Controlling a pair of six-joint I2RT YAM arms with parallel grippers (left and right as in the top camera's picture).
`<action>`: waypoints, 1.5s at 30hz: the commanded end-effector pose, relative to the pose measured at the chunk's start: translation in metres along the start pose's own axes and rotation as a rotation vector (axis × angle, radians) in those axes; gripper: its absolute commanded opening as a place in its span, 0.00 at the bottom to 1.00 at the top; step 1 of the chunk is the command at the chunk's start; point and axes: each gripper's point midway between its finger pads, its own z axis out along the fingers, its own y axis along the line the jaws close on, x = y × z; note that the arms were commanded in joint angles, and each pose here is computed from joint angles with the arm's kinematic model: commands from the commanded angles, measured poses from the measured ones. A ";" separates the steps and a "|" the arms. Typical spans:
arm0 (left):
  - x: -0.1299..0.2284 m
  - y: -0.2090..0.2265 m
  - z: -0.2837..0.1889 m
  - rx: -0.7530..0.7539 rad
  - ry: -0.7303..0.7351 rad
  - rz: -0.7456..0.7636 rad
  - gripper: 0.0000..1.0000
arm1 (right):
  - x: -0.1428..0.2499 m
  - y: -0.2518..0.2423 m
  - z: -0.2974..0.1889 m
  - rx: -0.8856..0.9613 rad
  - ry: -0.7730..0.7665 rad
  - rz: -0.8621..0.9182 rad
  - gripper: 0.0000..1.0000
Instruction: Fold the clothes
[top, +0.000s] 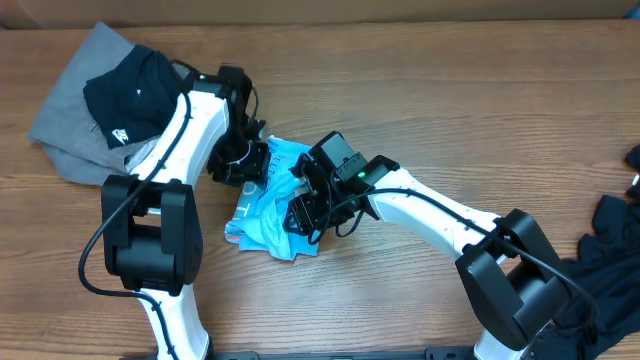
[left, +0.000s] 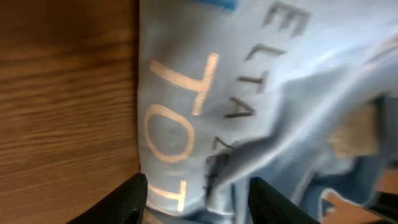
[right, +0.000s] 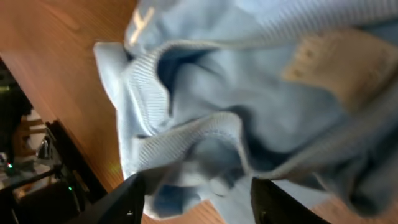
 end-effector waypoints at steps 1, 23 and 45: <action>0.008 -0.001 0.012 0.038 0.018 0.004 0.54 | -0.008 -0.009 -0.001 0.049 -0.042 -0.001 0.59; 0.021 -0.006 0.056 0.110 0.036 -0.035 0.52 | 0.016 0.007 0.018 0.019 0.026 0.000 0.56; 0.020 -0.015 0.055 0.161 0.032 -0.030 0.54 | 0.018 -0.063 -0.024 0.232 0.051 0.307 0.04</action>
